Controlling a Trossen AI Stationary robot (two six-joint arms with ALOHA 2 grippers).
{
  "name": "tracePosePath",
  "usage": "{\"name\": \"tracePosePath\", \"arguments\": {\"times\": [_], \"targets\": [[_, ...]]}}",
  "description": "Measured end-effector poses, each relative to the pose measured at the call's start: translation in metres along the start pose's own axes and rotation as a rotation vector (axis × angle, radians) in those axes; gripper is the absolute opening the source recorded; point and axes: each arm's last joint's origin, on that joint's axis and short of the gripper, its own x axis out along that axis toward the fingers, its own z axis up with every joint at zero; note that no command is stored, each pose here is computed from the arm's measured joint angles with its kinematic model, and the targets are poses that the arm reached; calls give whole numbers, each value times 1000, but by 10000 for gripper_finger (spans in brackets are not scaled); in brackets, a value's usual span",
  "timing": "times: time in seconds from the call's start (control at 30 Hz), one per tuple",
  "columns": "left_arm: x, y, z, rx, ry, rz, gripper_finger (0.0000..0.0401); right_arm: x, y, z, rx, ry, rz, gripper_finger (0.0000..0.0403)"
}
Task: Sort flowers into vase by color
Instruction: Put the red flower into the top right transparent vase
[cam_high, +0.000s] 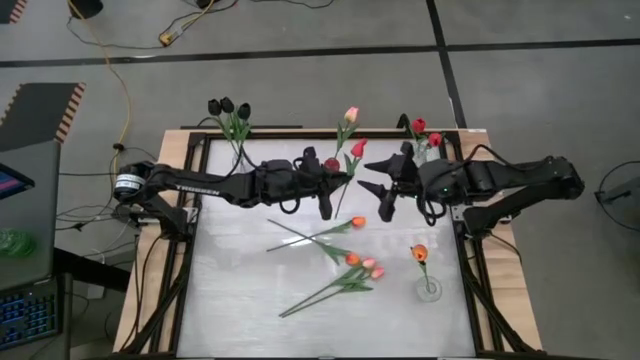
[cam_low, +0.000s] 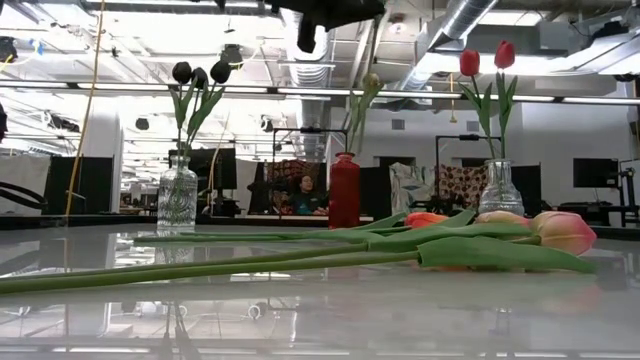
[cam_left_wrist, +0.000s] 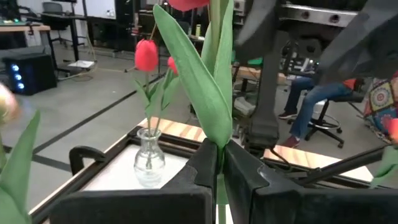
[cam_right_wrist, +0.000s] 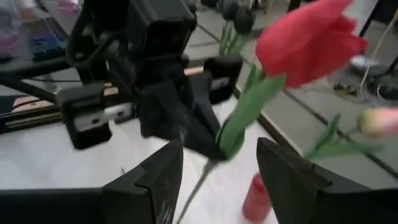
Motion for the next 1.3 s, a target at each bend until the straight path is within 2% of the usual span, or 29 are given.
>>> {"name": "tracePosePath", "arguments": {"times": [0.33,0.53,0.93,1.07,1.3], "targets": [[-2,-9,4,25,-52,-29,2,17,-5,0,38,-2,-52,232],[-2,-9,6,17,-73,-33,2,20,-2,-2,37,17,18,232],[-2,-11,5,47,-67,-53,7,31,0,-3,42,13,7,229],[-2,-10,6,47,-70,-52,8,34,0,-3,42,15,3,200],[-2,-10,6,40,-71,-51,8,34,0,-3,41,15,7,104]]}}
